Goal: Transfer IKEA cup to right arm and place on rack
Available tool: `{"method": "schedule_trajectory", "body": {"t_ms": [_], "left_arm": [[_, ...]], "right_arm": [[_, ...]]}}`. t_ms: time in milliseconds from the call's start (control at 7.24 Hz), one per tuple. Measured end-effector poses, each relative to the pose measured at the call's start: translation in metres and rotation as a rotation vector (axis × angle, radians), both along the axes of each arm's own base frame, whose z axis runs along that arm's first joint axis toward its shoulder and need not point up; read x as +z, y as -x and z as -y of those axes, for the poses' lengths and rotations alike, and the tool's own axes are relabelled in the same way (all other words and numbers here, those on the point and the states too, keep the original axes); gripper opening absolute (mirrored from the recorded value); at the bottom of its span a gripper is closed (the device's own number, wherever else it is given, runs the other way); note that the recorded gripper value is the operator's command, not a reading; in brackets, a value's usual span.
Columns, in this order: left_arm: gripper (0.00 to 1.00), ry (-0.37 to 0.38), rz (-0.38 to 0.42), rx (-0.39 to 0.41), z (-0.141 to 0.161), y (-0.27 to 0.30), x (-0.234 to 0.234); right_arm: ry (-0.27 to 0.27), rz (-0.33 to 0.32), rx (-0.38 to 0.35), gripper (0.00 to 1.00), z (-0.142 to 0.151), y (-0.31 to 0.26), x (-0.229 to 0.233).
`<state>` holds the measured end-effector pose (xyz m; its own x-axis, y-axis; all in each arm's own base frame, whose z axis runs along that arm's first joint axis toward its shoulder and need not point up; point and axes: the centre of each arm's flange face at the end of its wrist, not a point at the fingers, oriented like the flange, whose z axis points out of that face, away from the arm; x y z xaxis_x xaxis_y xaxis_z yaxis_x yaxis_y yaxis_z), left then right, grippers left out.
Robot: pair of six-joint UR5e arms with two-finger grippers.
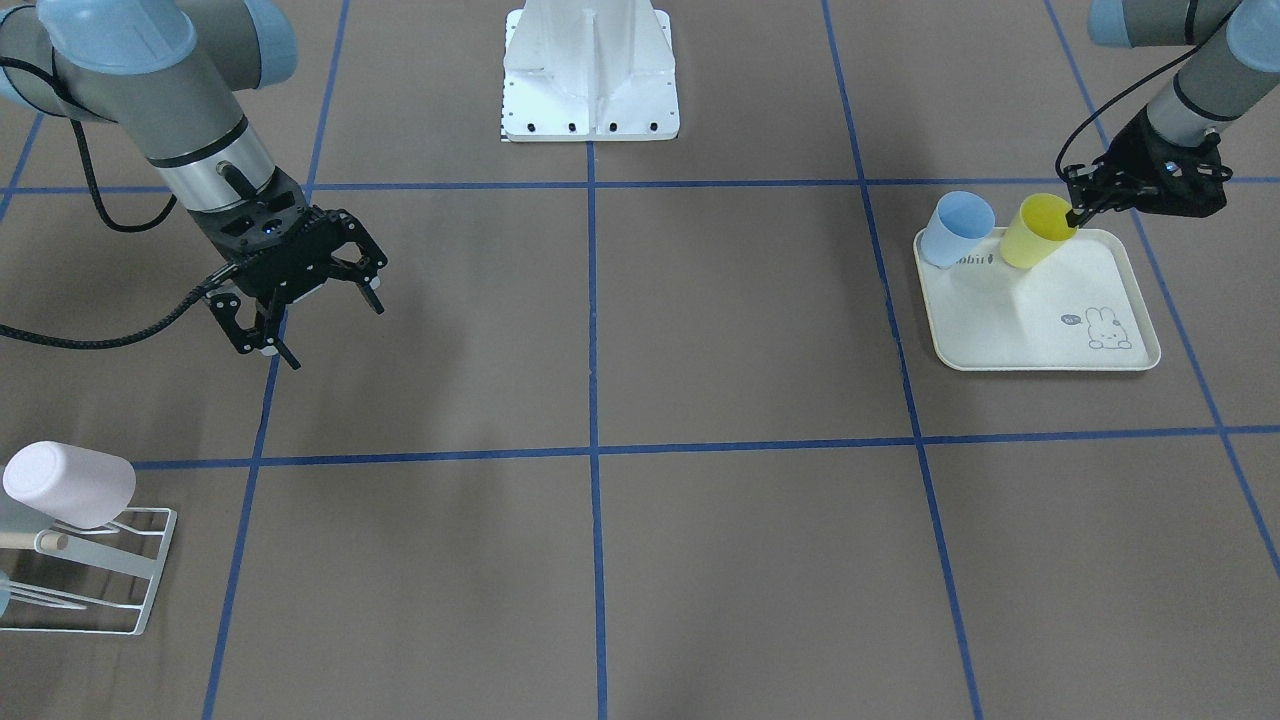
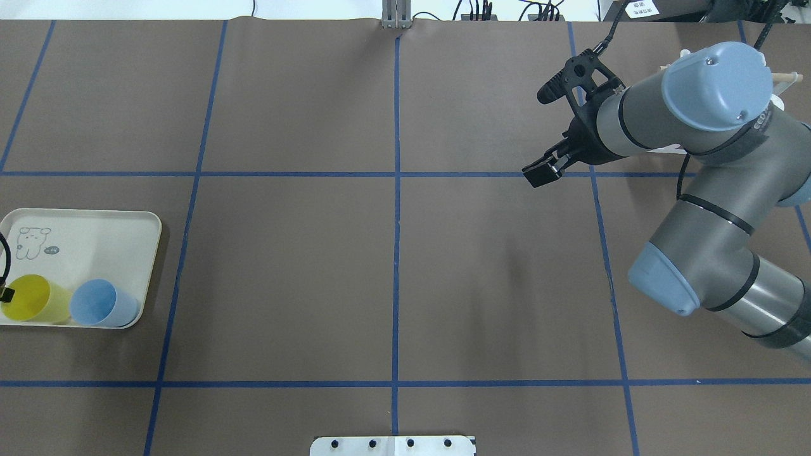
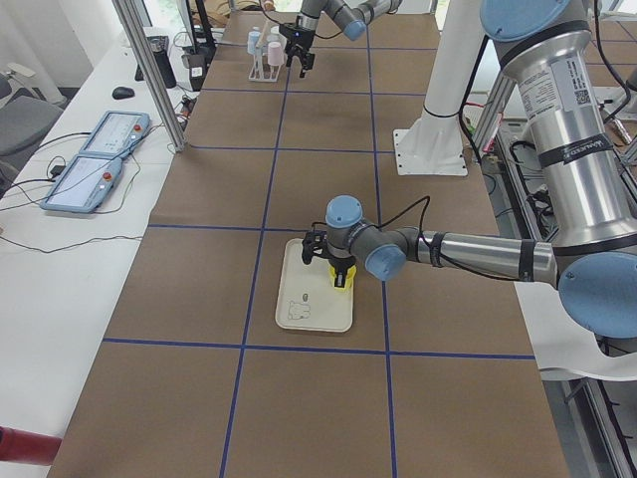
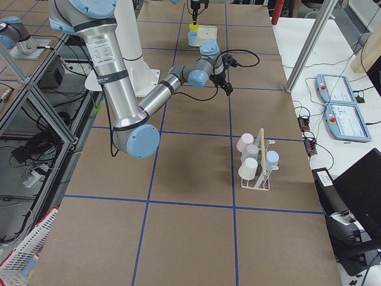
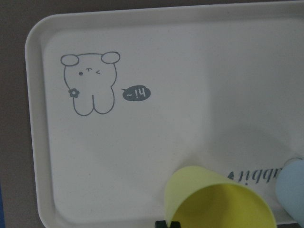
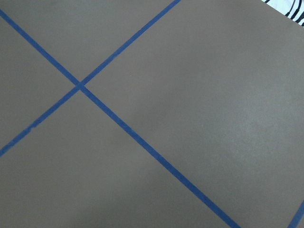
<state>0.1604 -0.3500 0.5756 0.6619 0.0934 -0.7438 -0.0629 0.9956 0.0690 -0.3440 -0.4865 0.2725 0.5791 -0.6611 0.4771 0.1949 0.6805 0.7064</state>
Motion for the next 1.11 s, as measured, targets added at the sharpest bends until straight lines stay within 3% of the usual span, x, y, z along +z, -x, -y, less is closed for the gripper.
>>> {"method": "schedule_trajectory", "body": {"t_ms": [276, 553, 829, 1105], "left_arm": [[0.00, -0.001, -0.039, -0.099, 0.017, 0.040, -0.014], [0.00, 0.010, -0.085, -0.195, 0.059, 0.066, -0.053], [0.00, 0.117, -0.177, -0.296, 0.115, 0.059, -0.137], [0.00, 0.271, -0.324, -0.389, 0.153, 0.042, -0.232]], "right_arm": [[-0.034, 0.027, -0.010, 0.99, 0.000, 0.012, -0.027], [-0.074, 0.053, -0.015, 0.99, 0.010, 0.030, -0.053], [-0.187, 0.144, 0.006, 0.99, 0.022, 0.057, -0.076], [-0.273, 0.228, 0.021, 0.89, 0.027, 0.071, -0.090]]}}
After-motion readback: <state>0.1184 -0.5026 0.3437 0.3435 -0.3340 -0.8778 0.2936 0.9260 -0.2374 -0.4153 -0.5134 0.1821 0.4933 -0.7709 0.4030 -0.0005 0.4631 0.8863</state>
